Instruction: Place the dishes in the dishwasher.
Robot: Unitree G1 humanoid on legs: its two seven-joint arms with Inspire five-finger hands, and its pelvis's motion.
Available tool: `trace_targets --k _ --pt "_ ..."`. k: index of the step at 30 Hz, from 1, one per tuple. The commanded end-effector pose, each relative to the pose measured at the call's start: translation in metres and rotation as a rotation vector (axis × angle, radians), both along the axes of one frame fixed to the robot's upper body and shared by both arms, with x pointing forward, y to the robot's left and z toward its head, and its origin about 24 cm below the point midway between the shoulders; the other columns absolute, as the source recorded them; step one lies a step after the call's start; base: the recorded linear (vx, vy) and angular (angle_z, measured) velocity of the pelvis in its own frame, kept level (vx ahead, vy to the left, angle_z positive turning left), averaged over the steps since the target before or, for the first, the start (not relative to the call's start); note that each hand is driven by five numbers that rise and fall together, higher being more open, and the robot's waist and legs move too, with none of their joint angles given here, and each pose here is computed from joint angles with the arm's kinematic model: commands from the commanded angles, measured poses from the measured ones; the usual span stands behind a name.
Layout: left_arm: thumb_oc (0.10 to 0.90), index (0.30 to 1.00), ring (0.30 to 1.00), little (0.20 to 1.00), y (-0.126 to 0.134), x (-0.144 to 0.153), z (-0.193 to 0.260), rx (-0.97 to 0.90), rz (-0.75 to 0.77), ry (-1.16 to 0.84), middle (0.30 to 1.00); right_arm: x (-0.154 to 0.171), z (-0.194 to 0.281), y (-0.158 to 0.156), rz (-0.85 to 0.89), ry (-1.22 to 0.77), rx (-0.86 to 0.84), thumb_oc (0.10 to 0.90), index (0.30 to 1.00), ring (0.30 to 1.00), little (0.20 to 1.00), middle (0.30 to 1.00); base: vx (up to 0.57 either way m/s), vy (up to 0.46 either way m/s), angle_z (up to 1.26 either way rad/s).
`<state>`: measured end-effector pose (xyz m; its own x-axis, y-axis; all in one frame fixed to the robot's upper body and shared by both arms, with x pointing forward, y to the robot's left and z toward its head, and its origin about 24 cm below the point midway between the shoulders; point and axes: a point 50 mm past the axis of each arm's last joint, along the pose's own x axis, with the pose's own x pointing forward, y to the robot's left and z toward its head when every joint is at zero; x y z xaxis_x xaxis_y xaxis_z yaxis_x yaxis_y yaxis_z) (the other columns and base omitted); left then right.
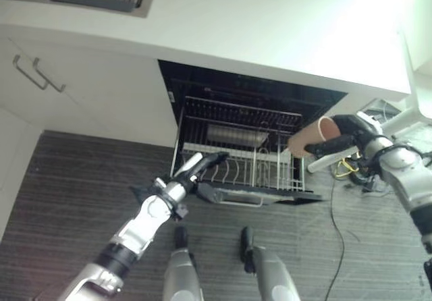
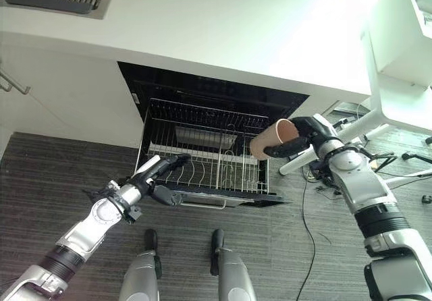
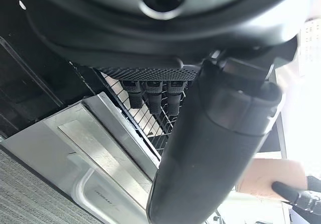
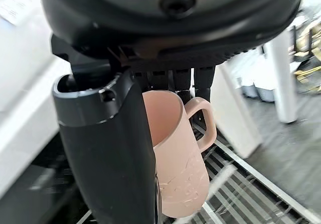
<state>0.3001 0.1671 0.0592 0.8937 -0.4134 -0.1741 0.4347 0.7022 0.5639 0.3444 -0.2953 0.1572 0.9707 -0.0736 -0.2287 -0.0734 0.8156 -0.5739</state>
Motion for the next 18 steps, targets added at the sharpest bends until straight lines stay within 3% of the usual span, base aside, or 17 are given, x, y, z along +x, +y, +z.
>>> trace_targets --k 1,6,13,18 --pt "0.8 0.9 0.9 0.9 0.033 -0.003 -0.012 -0.036 0.155 0.086 0.9 0.006 0.066 -0.001 0.071 -0.161 -0.092 0.4 0.3 0.3 0.3 0.3 -0.03 -0.047 0.07" --pt "0.8 0.9 0.9 0.9 0.03 -0.002 -0.009 -0.02 0.104 0.104 0.9 0.02 0.072 -0.011 0.041 -0.054 -0.182 0.4 0.3 0.3 0.3 0.3 -0.03 -0.044 0.04" --pt "0.8 0.9 0.9 0.9 0.021 0.001 -0.002 -0.037 0.05 0.091 0.9 0.035 0.094 -0.007 -0.036 -0.143 -0.144 0.4 0.3 0.3 0.3 0.3 -0.06 -0.006 0.05" --pt "0.8 0.9 0.9 0.9 0.013 0.006 0.004 -0.078 0.04 0.062 0.9 0.041 0.082 0.001 -0.024 -0.089 -0.225 0.4 0.3 0.3 0.3 0.3 -0.06 0.045 0.02"
